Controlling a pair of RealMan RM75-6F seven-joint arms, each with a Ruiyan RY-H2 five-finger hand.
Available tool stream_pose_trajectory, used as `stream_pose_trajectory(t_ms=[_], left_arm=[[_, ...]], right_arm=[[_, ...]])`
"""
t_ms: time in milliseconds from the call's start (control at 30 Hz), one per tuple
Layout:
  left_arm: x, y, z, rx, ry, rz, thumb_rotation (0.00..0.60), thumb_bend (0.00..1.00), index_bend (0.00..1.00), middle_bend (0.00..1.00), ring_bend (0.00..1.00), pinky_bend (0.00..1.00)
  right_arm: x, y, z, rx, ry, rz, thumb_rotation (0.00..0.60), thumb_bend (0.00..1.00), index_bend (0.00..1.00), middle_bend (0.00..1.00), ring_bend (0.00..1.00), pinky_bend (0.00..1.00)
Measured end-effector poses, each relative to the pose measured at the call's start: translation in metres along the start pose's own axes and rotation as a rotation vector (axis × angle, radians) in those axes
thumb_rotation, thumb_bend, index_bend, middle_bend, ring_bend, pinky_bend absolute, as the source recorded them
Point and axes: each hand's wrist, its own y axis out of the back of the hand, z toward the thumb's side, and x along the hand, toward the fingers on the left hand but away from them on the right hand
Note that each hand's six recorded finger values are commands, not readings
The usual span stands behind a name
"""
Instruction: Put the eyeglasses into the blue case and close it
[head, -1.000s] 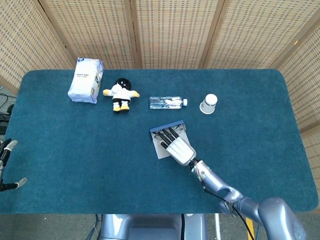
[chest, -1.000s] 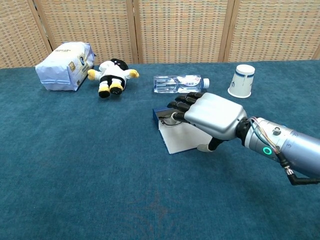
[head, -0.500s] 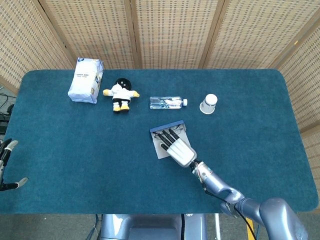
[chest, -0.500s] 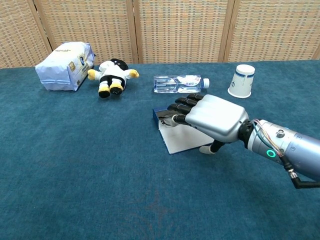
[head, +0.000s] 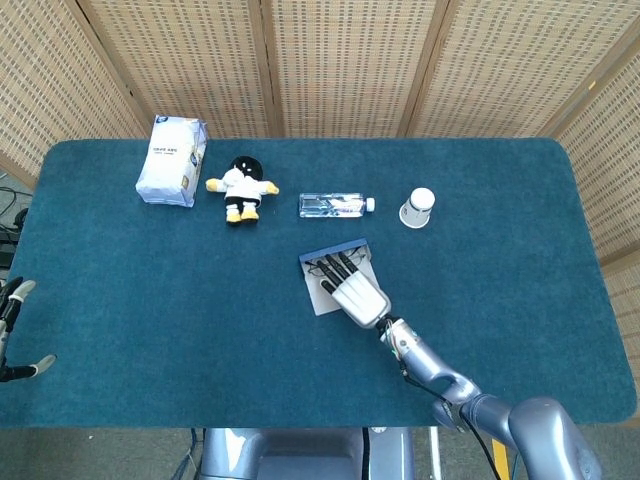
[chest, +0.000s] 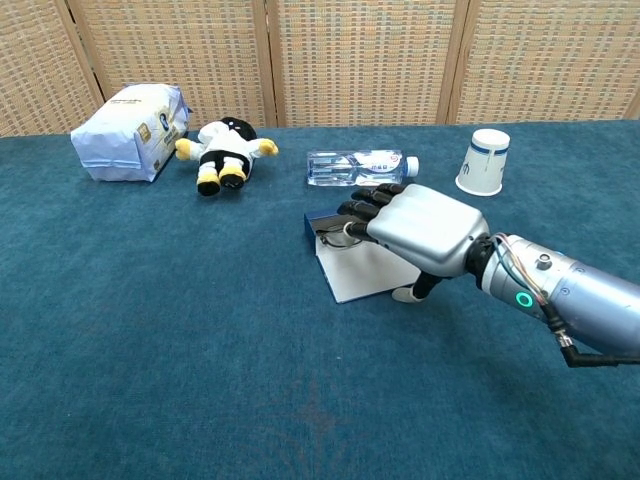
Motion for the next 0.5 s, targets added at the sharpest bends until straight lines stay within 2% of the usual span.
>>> stream_pose_trajectory(t_ms=[267, 500], left_arm=[[0.000, 0.000, 0.000, -0.002, -0.001, -0.003, 0.600, 0.14, 0.00, 0.00, 0.00, 0.00], [0.001, -0.001, 0.000, -0.002, 0.000, -0.006, 0.600, 0.14, 0.00, 0.00, 0.00, 0.00]], right_arm=[[-0.005, 0.009, -0.008, -0.046, -0.044, -0.041, 0.600, 0.45, 0.27, 0.12, 0.00, 0.13], [-0.013, 0.010, -0.013, -0.059, -0.083, -0.037, 0.600, 0.45, 0.27, 0.12, 0.00, 0.13]])
